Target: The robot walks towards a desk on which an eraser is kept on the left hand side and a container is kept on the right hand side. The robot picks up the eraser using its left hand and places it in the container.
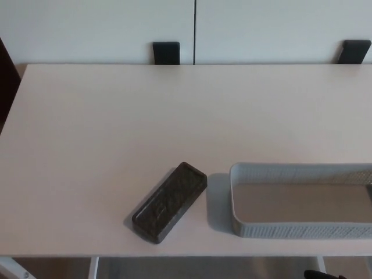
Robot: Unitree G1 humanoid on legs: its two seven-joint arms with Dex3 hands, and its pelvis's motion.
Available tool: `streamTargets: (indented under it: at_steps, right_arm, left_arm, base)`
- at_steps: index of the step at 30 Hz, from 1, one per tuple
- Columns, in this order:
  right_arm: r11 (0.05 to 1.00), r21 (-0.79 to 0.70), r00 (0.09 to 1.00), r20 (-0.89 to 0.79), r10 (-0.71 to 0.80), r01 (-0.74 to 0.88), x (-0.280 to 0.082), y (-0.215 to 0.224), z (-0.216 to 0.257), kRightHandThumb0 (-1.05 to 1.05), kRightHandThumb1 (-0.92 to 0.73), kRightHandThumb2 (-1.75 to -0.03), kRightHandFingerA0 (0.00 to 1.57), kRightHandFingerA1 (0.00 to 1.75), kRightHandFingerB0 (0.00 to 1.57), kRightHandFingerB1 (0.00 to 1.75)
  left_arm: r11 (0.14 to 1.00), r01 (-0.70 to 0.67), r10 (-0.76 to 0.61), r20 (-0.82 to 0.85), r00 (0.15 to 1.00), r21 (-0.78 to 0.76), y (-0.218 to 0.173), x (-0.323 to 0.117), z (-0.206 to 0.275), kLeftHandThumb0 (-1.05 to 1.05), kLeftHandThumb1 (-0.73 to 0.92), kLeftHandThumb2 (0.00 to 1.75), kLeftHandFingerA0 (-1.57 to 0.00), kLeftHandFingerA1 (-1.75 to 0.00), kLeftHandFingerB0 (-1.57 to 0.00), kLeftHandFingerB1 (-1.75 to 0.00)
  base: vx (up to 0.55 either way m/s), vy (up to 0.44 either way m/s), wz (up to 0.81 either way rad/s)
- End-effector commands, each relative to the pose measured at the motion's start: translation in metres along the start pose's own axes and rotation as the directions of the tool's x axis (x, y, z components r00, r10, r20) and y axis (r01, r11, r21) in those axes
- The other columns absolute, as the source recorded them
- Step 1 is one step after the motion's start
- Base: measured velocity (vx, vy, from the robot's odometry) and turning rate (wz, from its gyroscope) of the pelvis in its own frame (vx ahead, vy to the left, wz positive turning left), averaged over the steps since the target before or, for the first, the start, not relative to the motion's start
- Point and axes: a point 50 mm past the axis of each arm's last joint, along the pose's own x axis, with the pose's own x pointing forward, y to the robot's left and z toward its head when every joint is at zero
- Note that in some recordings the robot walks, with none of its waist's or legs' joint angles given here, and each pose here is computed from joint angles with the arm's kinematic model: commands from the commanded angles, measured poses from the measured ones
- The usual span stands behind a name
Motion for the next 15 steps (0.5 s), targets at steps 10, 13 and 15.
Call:
streamTargets:
  at_steps: [10, 13, 15]
  right_arm:
    - [1.0, -0.023, 1.0, -0.011, 0.009, -0.01, -0.004, 0.0, -0.003, -0.35, -0.49, -0.68, 0.53, 0.51, 0.35, 0.46]
    - [0.999, -0.034, 1.0, -0.008, 0.008, -0.008, -0.004, 0.0, -0.003, -0.37, -0.47, -0.68, 0.56, 0.52, 0.38, 0.47]
    - [0.999, -0.036, 1.0, -0.007, 0.005, -0.006, -0.004, 0.0, -0.003, -0.38, -0.47, -0.69, 0.55, 0.52, 0.38, 0.47]
  left_arm:
    - [0.658, -0.536, 0.522, 0.192, 0.831, 0.529, 0.125, 0.055, 0.036, -0.36, 0.6, 0.58, -0.11, -0.31, -0.19, -0.28]
    - [0.618, -0.531, 0.576, 0.126, 0.808, 0.58, 0.136, 0.064, 0.018, -0.24, 0.49, 0.96, -0.03, -0.51, 0.0, -0.46]
    - [0.584, -0.518, 0.621, 0.067, 0.781, 0.625, 0.142, 0.07, 0.004, -0.38, 0.48, 0.61, -0.08, -0.25, -0.14, -0.31]
  base:
    - [0.0, 0.0, 0.0]
    - [0.0, 0.0, 0.0]
    - [0.0, 0.0, 0.0]
